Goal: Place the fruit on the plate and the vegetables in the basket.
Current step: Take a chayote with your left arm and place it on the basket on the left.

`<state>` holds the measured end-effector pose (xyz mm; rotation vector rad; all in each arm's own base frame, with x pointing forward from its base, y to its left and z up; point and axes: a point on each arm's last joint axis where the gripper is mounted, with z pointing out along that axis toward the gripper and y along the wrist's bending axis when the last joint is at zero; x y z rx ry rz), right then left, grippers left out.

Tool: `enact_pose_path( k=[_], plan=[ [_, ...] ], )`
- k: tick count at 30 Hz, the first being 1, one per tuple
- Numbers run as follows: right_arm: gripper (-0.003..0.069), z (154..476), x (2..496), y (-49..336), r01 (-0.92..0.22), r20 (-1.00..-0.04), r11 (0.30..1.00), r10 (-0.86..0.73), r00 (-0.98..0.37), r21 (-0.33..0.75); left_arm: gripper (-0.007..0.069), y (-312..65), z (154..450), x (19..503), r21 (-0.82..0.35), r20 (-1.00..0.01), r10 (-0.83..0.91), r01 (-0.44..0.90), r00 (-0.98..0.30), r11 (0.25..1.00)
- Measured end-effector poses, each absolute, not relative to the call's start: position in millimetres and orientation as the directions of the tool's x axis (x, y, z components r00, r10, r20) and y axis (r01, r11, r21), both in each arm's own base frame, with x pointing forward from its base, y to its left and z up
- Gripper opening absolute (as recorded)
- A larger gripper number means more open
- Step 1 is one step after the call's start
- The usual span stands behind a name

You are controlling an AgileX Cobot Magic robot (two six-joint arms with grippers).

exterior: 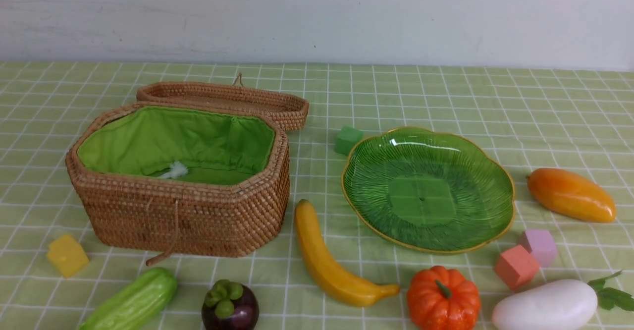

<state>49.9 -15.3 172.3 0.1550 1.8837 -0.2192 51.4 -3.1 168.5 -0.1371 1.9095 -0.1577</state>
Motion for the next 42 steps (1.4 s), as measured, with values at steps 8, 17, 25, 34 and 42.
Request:
enact_pose_path(
  k=[8, 17, 25, 34, 42],
  plan=[
    [0.0241, 172.3, 49.9, -15.3, 0.216, -0.948, 0.974, -0.002, -0.317, -0.074, 0.0239, -3.1, 168.5, 51.4, -0.177, -0.926, -0.172, -0.018, -0.336, 0.984],
    [0.0241, 172.3, 49.9, -15.3, 0.216, -0.948, 0.974, -0.002, -0.317, -0.074, 0.0239, -3.1, 168.5, 51.4, -0.177, -0.926, -0.172, -0.018, -0.336, 0.984],
    [0.0241, 172.4, 49.9, -15.3, 0.216, -0.948, 0.973, -0.003, -0.317, -0.075, 0.0239, -3.1, 168.5, 51.4, -0.177, -0.926, -0.172, -0.018, -0.336, 0.984],
    [0.0241, 172.4, 49.9, -15.3, 0.216, -0.948, 0.973, -0.003, -0.317, -0.075, 0.0239, -3.1, 168.5, 51.4, -0.177, -0.926, -0.172, -0.018, -0.336, 0.984],
    [0.0241, 172.4, 49.9, -15.3, 0.216, -0.948, 0.973, -0.003, -0.317, -0.075, 0.0239, -0.4, 169.2, 52.2, -0.086, -0.945, -0.086, -0.015, -0.316, 0.996]
  ],
)
